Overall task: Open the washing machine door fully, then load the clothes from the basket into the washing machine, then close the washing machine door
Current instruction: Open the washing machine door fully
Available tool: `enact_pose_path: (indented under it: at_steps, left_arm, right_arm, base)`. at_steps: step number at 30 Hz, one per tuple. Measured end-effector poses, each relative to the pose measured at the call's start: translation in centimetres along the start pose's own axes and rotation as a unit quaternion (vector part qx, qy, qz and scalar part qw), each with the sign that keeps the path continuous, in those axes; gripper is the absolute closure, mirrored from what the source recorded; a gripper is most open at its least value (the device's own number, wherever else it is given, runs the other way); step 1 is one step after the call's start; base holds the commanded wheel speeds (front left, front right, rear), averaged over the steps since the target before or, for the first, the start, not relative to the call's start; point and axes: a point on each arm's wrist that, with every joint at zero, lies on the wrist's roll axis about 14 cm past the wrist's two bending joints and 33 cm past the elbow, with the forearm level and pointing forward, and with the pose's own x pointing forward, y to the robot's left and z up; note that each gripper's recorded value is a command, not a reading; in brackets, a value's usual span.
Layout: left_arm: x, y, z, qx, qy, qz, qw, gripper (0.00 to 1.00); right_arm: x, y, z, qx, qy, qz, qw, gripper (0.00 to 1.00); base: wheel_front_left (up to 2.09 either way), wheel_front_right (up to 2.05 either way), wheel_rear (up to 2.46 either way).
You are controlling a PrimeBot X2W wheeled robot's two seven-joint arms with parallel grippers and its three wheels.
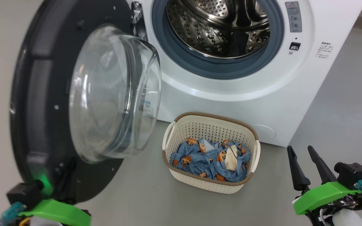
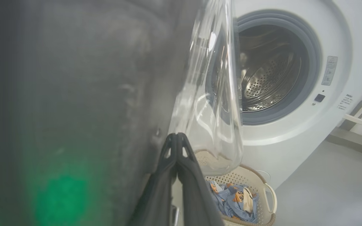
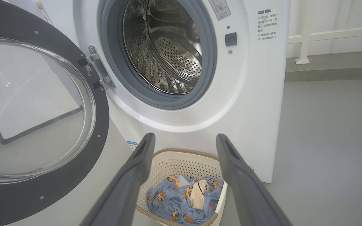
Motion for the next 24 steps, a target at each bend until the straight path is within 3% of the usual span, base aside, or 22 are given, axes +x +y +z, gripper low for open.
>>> enact_pose_path:
  at_steps: [24]
  left_arm:
    - [1.7,11.7,3.3,0.073,0.027,0.136,0.988,1.00]
  right_arm:
    - [3.2,1.3,-2.2,0.015,0.023,0.024,0.999,0.00]
  base:
    - [0.00,0.00,0.00]
